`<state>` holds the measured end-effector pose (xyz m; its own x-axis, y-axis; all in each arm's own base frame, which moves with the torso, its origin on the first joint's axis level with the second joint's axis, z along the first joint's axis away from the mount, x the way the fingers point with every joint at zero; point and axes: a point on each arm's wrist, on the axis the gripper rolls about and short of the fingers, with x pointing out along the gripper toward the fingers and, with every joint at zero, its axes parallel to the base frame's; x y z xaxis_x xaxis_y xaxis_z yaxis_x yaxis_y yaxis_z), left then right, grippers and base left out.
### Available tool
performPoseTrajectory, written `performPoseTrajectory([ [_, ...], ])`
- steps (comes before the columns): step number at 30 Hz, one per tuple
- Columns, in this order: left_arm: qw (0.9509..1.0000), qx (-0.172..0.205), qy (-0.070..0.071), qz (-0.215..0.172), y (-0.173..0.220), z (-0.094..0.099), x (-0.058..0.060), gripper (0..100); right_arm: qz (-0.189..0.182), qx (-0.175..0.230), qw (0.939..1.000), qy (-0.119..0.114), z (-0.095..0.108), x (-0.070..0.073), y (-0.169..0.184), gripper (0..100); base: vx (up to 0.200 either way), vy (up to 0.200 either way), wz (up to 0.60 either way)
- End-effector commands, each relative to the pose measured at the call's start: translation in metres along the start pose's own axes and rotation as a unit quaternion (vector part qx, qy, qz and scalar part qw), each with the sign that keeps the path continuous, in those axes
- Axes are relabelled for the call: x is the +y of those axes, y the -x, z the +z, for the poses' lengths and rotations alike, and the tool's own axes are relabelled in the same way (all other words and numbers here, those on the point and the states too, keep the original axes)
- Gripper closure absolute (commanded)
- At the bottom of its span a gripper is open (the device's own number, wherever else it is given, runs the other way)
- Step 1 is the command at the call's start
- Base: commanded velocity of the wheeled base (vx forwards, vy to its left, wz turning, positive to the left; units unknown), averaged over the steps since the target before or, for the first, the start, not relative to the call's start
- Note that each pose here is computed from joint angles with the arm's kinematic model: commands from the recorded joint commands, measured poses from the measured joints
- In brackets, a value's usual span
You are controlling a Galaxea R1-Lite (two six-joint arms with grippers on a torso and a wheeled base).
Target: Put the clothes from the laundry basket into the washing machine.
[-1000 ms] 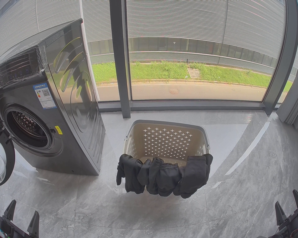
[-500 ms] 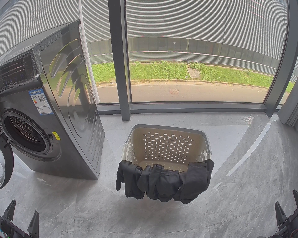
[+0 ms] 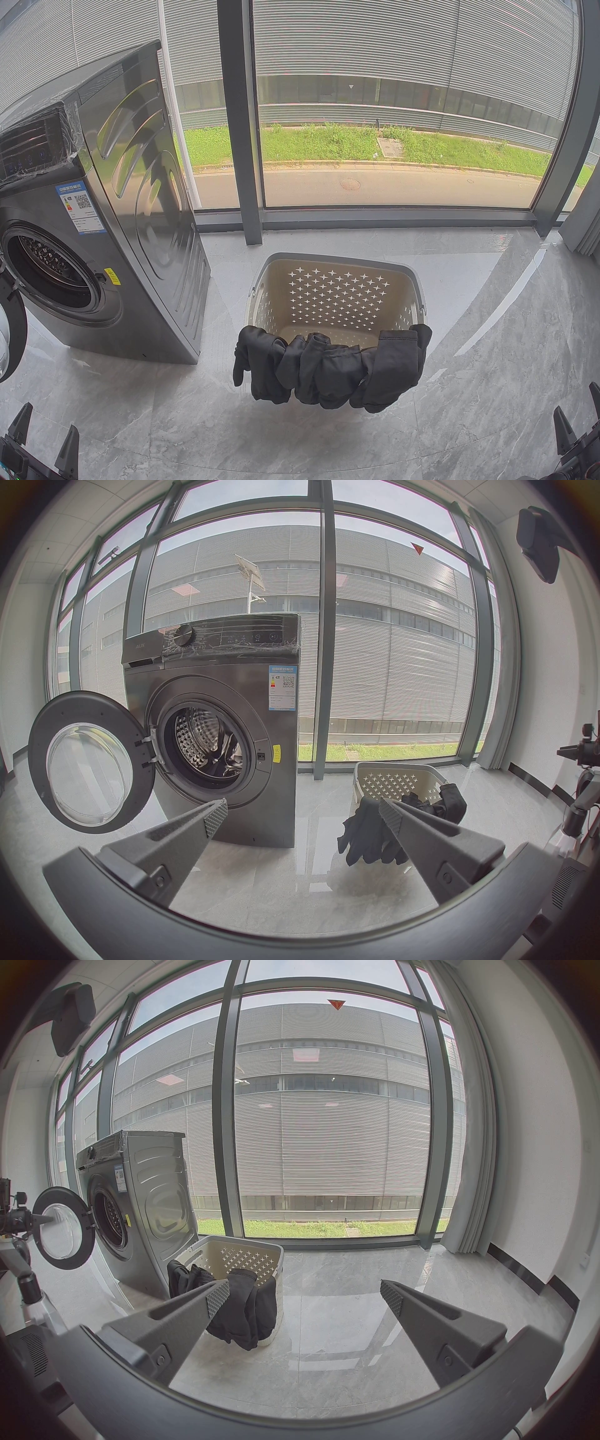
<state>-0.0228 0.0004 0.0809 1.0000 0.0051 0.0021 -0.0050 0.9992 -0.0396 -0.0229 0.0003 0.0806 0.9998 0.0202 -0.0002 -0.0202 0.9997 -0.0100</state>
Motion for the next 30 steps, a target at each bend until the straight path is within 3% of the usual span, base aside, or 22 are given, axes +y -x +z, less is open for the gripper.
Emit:
performPoseTrajectory([
  [1, 1.0, 0.0, 0.0, 0.0, 0.0, -0.005, 0.0, 0, 0.001, 0.001, 1.0, 0.003, -0.005, 0.0, 0.0, 0, 0.0, 0.0, 0.0],
  [6, 1.0, 0.0, 0.0, 0.0, 0.0, -0.005, 0.0, 0, 0.01, 0.0, 0.9998, 0.016, -0.005, 0.001, 0.0, 0, 0.0, 0.0, 0.0],
  [15, 1.0, 0.0, 0.0, 0.001, 0.0, -0.005, 0.0, 0, 0.012, -0.004, 0.9997, 0.02, -0.004, 0.001, 0.0, 0, 0.0, 0.0, 0.0],
  [16, 1.0, 0.0, 0.0, 0.0, 0.0, -0.005, 0.0, 0, 0.009, -0.036, 0.9992, 0.018, 0.008, 0.001, 0.003, 0, 0.0, 0.0, 0.0],
  [18, 1.0, 0.0, 0.0, 0.0, 0.0, -0.005, 0.0, 0, -0.002, -0.142, 0.9898, 0.011, 0.059, 0.0, 0.02, 0, 0.0, 0.0, 0.0],
  [19, 1.0, 0.0, -0.001, 0.001, 0.0, -0.005, 0.0, 0, -0.003, -0.144, 0.9896, 0.009, 0.074, 0.0, 0.022, 0, 0.0, 0.0, 0.0],
  [21, 1.0, 0.0, -0.001, 0.001, 0.0, -0.005, 0.0, 0, 0.013, -0.094, 0.9955, 0.008, 0.088, -0.001, 0.013, 0, 0.0, 0.0, 0.0],
  [23, 1.0, 0.0, -0.001, 0.001, 0.0, -0.005, 0.0, 0, 0.057, -0.033, 0.9978, 0.006, 0.084, -0.001, -0.001, 0, 0.0, 0.0, 0.0],
  [26, 1.0, 0.0, 0.0, 0.0, 0.0, -0.005, 0.0, 0, 0.124, 0.04, 0.9915, 0.005, 0.075, 0.001, -0.024, 0, 0.0, 0.0, 0.0],
  [29, 1.0, 0.0, -0.001, 0.0, 0.0, -0.005, 0.0, 0, 0.149, 0.084, 0.9852, 0.006, 0.075, 0.004, -0.039, 0, 0.0, 0.0, 0.0],
  [30, 1.0, 0.0, -0.001, 0.0, 0.0, -0.005, 0.0, 0, 0.167, 0.123, 0.9781, 0.01, 0.075, 0.008, -0.055, 0, 0.0, 0.0, 0.0],
])
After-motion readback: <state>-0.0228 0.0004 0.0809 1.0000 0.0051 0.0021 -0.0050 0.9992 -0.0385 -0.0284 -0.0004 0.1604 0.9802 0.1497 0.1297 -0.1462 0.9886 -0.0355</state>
